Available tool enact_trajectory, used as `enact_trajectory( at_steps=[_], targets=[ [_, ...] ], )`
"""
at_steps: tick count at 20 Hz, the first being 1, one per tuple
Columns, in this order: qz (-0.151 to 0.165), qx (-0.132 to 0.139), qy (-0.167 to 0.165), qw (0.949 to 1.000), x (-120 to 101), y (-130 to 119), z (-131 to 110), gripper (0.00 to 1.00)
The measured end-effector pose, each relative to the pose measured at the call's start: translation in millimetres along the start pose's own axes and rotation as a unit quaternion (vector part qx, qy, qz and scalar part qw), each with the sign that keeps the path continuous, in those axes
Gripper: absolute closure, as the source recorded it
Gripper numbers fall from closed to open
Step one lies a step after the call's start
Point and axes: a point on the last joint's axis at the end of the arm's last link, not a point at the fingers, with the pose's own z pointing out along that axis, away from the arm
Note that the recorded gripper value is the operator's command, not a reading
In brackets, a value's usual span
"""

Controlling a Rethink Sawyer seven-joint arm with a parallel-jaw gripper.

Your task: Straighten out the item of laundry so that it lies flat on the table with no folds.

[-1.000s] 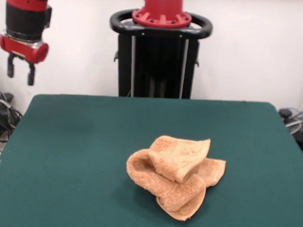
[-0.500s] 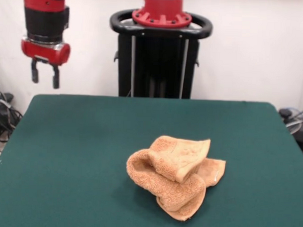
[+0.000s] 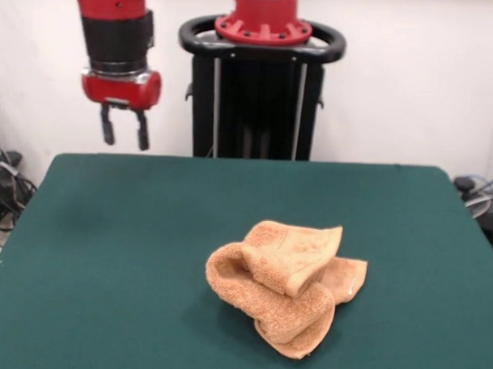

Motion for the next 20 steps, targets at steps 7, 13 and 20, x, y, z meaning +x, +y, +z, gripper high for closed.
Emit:
enact_trajectory(
  at_steps=[7,13,20],
  targets=[
    [-0.047,-0.008,0.014,0.9988,0.0,65.5,3.4,0.0],
    [-0.107,0.013,0.043,0.9933,23.2,128.1,19.0,0.0],
    [-0.156,0.04,0.055,0.9854,67.5,189.3,50.9,0.0]
  ],
)
